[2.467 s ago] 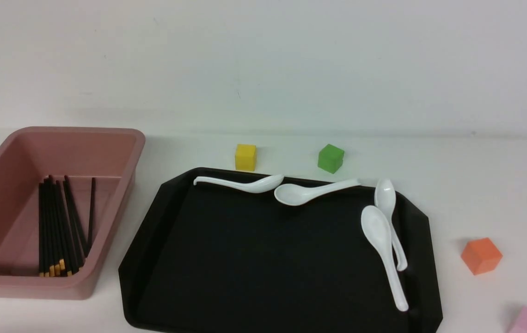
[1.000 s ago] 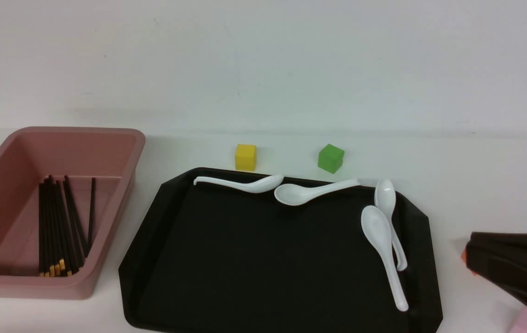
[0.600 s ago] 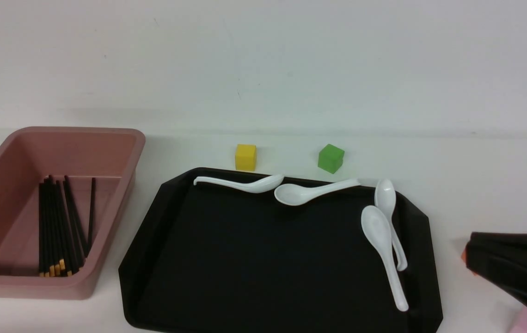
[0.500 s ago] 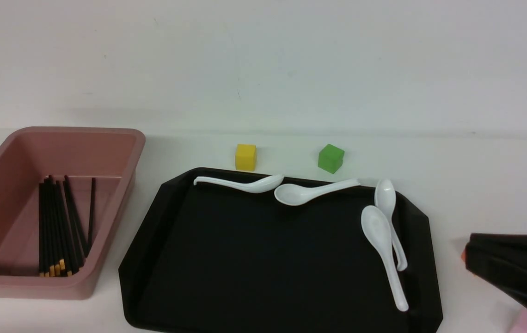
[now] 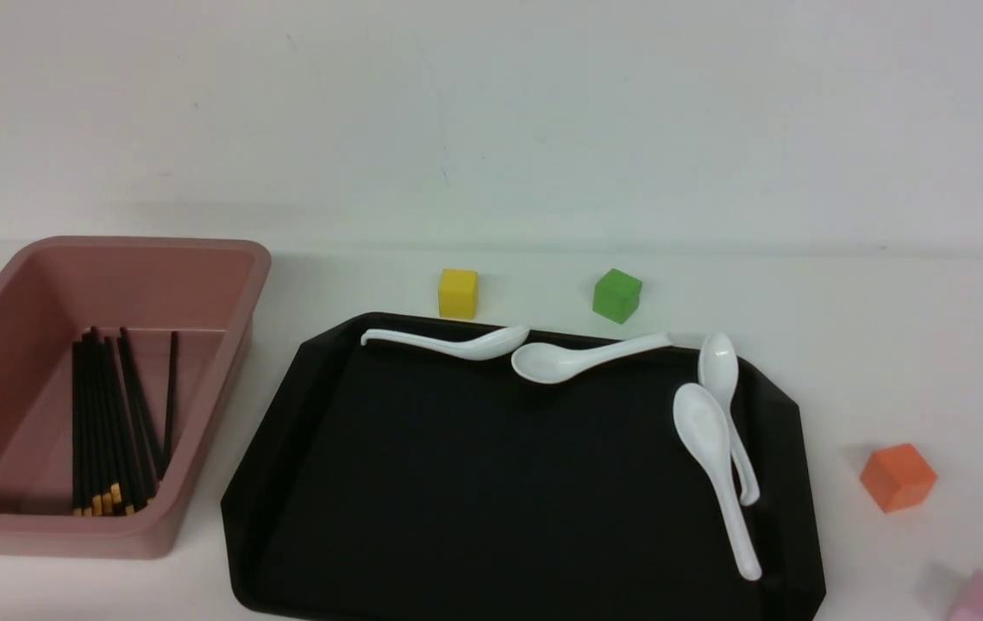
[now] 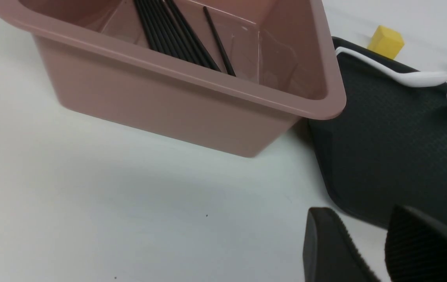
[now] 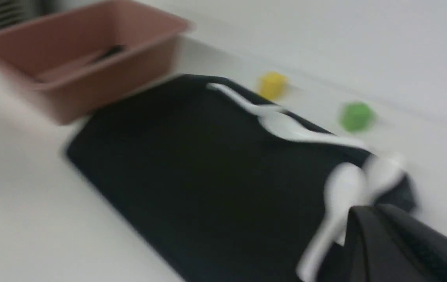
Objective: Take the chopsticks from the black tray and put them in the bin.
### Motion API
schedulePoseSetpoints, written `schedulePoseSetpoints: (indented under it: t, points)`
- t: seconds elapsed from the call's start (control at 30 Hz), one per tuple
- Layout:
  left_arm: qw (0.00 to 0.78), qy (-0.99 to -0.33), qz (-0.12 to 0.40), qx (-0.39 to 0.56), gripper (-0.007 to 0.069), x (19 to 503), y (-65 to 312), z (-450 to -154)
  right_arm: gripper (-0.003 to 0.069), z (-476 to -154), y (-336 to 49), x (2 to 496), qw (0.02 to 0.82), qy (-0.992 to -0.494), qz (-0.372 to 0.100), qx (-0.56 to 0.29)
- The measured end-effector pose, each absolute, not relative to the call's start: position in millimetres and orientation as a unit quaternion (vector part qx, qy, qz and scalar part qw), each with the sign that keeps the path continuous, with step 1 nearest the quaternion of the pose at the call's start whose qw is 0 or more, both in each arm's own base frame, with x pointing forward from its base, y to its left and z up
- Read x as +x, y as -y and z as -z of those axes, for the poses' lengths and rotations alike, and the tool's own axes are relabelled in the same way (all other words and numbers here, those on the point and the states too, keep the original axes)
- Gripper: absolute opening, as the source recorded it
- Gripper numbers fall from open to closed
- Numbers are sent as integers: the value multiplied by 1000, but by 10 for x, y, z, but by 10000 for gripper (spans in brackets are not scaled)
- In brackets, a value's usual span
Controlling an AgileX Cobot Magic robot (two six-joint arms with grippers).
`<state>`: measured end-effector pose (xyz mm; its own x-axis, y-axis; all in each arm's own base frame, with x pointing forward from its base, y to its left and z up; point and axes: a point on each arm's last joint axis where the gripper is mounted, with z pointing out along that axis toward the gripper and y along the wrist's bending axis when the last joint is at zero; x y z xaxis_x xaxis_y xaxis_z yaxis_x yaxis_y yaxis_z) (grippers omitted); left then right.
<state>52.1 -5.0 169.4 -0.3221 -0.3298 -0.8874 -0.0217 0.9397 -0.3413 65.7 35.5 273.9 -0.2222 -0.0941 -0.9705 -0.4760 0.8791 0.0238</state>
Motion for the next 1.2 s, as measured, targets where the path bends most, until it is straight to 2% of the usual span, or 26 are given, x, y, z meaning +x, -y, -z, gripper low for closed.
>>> schedulePoseSetpoints:
  t: [0.3,0.5,0.9,1.2]
  points:
    - [572,-802,135,-110,239,521,50,-1694,52,-2060,-86,511,619,-780,-68,-63]
    - [572,-802,135,-110,239,521,50,-1694,59,-1757,-39,523,596,-802,-38,-24]
    - [572,-802,135,-110,239,521,50,-1694,68,-1753,-3,526,598,-801,-25,20]
    - [572,-802,135,-110,239,521,50,-1694,80,-1752,0,526,598,-801,-23,22]
